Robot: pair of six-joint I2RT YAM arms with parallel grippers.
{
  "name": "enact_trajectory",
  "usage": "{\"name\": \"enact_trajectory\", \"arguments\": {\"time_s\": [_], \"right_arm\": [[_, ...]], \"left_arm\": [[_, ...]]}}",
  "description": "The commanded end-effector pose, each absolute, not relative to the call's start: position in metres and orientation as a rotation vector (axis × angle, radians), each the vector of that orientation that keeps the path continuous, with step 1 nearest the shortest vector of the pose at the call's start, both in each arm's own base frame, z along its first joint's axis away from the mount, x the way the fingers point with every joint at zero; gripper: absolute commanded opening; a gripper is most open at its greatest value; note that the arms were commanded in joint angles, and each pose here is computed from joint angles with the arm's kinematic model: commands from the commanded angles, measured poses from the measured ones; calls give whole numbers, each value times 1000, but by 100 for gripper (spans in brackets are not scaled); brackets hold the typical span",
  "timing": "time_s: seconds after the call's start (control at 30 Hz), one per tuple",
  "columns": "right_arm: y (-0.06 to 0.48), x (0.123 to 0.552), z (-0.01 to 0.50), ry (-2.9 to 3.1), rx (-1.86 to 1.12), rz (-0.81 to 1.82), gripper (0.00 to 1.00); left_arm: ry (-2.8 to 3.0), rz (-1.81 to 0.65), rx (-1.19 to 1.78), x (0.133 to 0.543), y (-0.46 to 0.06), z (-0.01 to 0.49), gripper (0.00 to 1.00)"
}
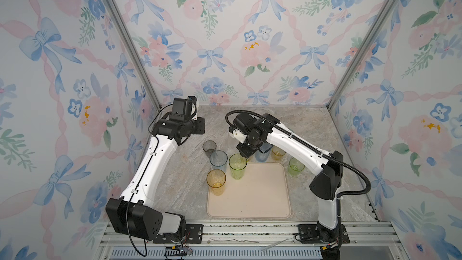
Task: Place the glasses into the tray
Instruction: Place the glass on the tray, then pick up the glass from the center of the table.
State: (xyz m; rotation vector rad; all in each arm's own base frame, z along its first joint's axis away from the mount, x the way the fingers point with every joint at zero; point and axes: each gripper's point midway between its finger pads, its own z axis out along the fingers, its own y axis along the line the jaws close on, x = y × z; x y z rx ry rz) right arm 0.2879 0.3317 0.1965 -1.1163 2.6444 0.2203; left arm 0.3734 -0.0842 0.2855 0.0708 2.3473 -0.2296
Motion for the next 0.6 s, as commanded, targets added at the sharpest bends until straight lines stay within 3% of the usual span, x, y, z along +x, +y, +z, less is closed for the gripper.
{"name": "enact_trajectory", "arguments": {"time_s": [0.0, 0.2, 0.57], "right_arm": [[330, 279, 232, 2588, -1094, 282, 35], [314, 300, 242, 2573, -1005, 251, 35], [290, 363, 213, 2591, -963, 50, 30]], "left_arm": [[2339, -234, 66, 374, -82, 289, 29], [2348, -237, 62, 374, -83, 286, 30], [2390, -255, 58, 370, -87, 268, 30]]}}
